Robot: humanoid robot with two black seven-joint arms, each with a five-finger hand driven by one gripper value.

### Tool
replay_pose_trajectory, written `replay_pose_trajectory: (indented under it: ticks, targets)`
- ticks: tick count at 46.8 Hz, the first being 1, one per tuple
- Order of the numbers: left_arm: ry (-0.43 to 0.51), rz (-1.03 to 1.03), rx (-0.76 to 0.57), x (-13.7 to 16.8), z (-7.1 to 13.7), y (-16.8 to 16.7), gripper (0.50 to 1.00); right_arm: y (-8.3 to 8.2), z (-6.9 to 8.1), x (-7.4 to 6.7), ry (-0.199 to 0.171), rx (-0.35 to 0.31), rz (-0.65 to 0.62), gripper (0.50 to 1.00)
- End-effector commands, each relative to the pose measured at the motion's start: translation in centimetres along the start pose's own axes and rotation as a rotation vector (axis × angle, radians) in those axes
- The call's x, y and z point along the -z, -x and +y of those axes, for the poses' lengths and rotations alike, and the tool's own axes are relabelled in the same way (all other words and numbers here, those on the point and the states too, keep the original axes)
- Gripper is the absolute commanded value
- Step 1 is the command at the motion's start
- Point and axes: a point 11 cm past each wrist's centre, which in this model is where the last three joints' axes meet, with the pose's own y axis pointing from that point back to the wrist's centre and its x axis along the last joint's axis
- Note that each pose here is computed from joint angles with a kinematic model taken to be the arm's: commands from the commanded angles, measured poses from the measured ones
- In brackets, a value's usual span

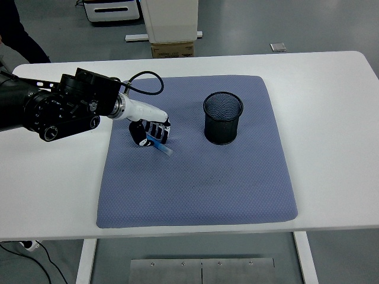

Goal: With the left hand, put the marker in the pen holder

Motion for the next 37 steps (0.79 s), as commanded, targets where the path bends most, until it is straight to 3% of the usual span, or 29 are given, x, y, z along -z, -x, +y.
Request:
replay_pose_trajectory:
  ticks: [1, 17, 24, 33, 37]
  targets:
    - [0.0, -0.003, 0.001, 0.0, 0.03, -0.02, 0.628, 0.05, 0.0, 0.01, 0.0, 0.001, 0.0, 1.0]
    - [-0.002, -0.032, 0.014, -0.06, -0.11, 0.31, 0.604, 0.05, 0.0, 0.01, 0.0, 0.001, 0.0, 1.0]
    - [-0.003, -0.052, 0.024, -0.1, -0.27, 0.61, 0.558, -0.01, 0.0, 0.0, 0.0, 0.0, 0.0, 1.0]
    - [-0.004, -0.054, 0.026, -0.09, -0.29, 0.69, 0.537, -0.03, 0.01, -0.08, 0.001, -0.001, 0.0, 1.0]
    - [-0.005, -0.054, 0.024, -0.03, -0.23, 0.61, 0.5, -0.01, 0.0, 0.0, 0.0, 0.0, 0.0, 1.0]
